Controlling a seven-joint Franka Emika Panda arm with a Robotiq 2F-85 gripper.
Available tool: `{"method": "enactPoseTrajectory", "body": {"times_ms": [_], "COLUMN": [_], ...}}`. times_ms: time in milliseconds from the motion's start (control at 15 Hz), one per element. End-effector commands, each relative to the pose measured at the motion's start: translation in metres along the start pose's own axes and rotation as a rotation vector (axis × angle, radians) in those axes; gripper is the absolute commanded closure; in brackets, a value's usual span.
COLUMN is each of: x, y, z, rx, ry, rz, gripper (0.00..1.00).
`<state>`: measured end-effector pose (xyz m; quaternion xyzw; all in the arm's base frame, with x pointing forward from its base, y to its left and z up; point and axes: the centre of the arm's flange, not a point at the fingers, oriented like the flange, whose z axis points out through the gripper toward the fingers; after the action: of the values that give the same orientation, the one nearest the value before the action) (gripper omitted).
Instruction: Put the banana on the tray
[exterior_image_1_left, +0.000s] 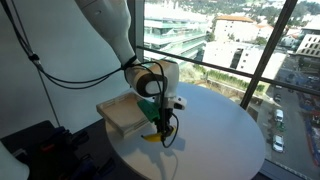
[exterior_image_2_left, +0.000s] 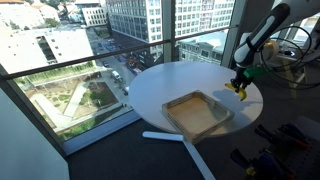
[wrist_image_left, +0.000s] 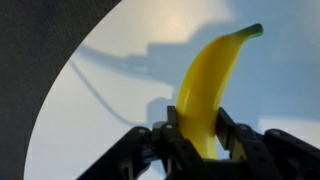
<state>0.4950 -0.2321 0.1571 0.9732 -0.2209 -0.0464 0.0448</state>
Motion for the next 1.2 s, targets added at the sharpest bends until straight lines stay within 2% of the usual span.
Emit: {"method": "enactPoseTrajectory", "body": {"times_ms": [0, 1133], "x": [-0.015, -0.029], "y": [-0.001, -0.002], "z": [-0.023, -0.086], "rx": [-0.013, 0.028], "ry": [-0.021, -0.004], "rz": [0.017, 0.018], "gripper": [0.84, 0.84]}}
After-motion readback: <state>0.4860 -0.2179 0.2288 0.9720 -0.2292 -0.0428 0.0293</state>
